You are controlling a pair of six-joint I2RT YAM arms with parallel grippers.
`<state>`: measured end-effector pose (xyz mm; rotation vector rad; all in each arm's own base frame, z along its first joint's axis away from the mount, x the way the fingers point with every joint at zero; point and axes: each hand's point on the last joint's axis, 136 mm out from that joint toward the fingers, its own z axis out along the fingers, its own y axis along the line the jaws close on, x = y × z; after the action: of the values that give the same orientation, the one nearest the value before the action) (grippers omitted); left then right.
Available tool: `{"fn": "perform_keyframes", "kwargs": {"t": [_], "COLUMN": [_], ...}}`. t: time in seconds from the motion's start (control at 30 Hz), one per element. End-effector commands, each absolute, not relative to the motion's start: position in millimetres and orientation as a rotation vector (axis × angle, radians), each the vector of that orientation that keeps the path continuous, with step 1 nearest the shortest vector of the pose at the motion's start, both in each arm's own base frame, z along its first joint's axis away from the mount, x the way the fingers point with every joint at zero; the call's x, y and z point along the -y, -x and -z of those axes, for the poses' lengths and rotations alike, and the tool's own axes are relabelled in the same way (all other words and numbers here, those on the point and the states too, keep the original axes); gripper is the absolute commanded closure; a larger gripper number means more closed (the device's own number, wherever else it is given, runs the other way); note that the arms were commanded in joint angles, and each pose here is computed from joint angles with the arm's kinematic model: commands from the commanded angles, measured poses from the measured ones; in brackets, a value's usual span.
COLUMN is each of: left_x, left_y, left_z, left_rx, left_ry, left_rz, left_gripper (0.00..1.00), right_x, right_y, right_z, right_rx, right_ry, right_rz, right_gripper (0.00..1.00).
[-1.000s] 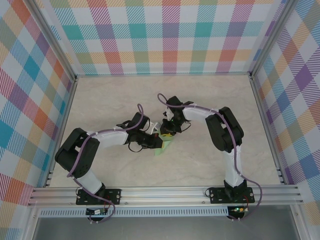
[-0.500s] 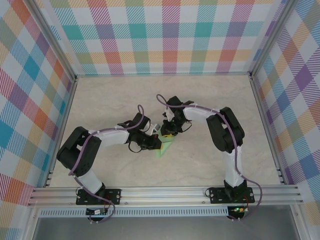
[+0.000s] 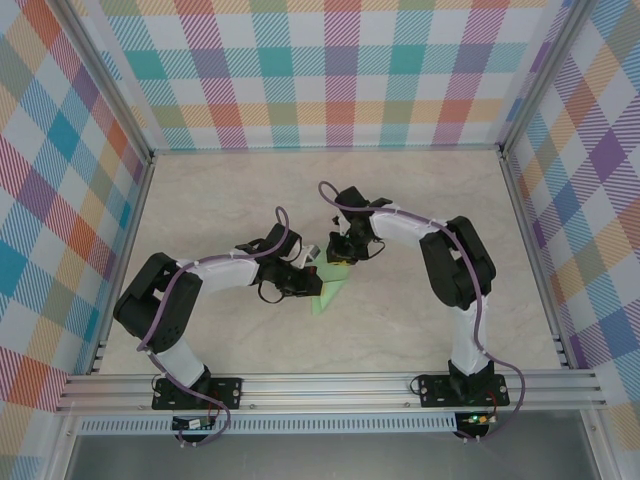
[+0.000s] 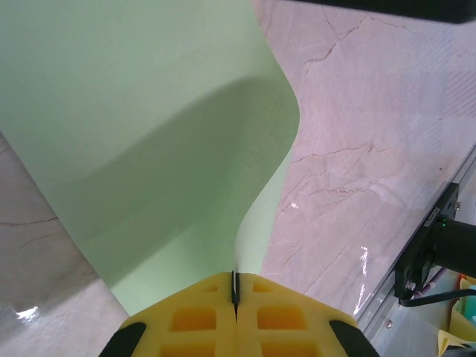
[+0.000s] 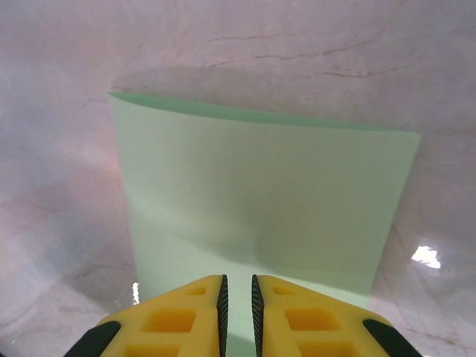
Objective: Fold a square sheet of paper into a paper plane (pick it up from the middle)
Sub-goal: Third fold the triangle at the center of the table.
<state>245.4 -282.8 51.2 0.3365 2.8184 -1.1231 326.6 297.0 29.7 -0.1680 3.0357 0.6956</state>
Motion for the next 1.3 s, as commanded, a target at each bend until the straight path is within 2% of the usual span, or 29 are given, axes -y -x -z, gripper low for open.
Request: {"fn": "perform_keyframes", "kwargs": {"t": [0.0, 0.5, 1.27], "left_x": [279, 261, 264], "left_y": [-254, -269, -276], "left_z": [-52, -39, -33], "left_rx": [-2.818, -2.871, -2.875], "left_ry": [-0.339, -0.325, -0.316], "left_rz": [1.089, 0.858, 0.85], "left_gripper": [0.99, 0.99, 0.98], "right_x": [-287, -284, -284], "right_y": [-320, -316, -315], "right_z": [-7, -1, -3], "right_rx": [-3.106, -3.128, -3.136], "right_ry": [0.156, 0.191, 0.172], "right_rz": [-0.593, -0.569, -0.574], "right_gripper": [0.83, 0.83, 0.83]}}
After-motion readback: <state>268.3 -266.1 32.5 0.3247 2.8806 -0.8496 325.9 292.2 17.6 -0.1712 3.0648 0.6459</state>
